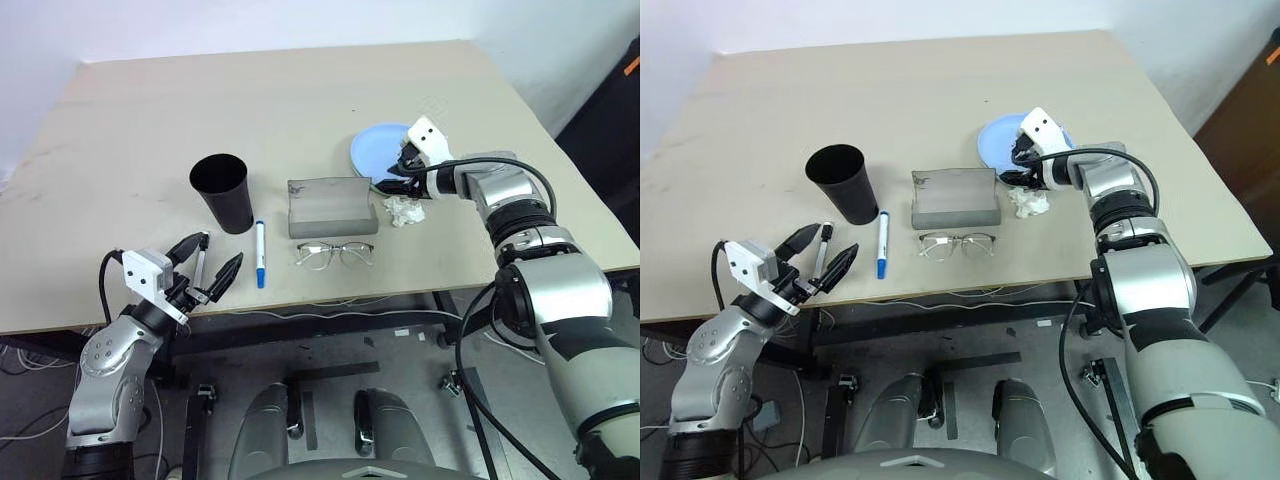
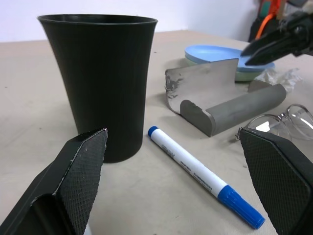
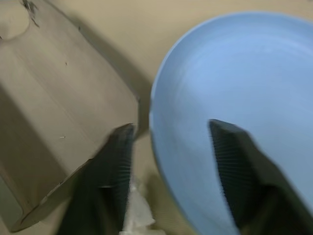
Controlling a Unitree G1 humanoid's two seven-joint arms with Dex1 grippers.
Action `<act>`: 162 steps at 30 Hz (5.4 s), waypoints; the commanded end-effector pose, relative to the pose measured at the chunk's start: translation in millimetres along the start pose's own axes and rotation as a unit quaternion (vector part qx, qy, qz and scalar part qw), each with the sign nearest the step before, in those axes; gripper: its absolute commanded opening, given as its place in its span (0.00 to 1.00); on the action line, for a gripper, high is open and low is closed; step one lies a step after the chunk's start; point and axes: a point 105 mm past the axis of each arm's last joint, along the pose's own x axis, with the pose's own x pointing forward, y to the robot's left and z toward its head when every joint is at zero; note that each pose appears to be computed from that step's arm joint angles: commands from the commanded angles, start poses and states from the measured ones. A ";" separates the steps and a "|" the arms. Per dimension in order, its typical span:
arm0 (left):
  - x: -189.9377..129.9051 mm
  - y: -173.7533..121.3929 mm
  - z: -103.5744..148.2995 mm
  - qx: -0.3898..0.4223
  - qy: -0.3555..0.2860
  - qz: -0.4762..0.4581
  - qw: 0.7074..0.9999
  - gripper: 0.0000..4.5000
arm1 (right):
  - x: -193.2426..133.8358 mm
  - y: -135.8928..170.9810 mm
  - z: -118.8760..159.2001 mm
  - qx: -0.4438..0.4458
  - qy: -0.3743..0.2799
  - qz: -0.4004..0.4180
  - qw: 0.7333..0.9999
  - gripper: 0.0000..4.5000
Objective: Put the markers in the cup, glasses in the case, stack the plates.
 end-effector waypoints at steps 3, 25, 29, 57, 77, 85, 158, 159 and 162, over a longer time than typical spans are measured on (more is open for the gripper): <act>-2.0 -0.1 4.6 0.010 -0.007 0.000 1.000 1.00 | -25.3 -12.4 29.9 0.018 -0.054 0.002 0.998 0.99; -7.1 8.8 0.6 0.024 0.003 0.004 1.000 1.00 | -42.2 15.1 -44.4 0.070 0.030 0.045 0.996 0.99; -6.3 9.1 -0.1 0.027 0.003 0.002 1.000 1.00 | -32.0 14.0 -61.6 0.055 0.063 0.024 0.996 0.99; -11.4 9.7 0.1 0.029 0.003 0.016 0.999 1.00 | -10.2 -34.6 10.0 0.067 -0.043 -0.150 0.985 0.05; -15.4 7.4 6.6 0.032 0.007 0.017 0.999 1.00 | -38.0 40.3 88.3 -0.038 -0.110 0.144 0.983 0.89; -11.9 6.9 8.4 0.031 0.003 0.011 0.999 1.00 | -22.0 96.1 80.8 -0.035 -0.022 0.301 0.953 0.89; -32.7 -25.1 12.1 0.050 0.005 -0.100 0.994 1.00 | 32.6 107.5 103.7 -0.190 -0.088 0.257 0.943 0.01; -32.9 -24.5 12.9 0.051 0.005 -0.098 0.994 1.00 | 34.6 108.9 104.2 -0.187 -0.091 0.257 0.944 0.01; -34.7 -23.4 13.7 0.052 0.005 -0.093 0.994 1.00 | 40.8 112.5 102.6 -0.182 -0.092 0.254 0.946 0.01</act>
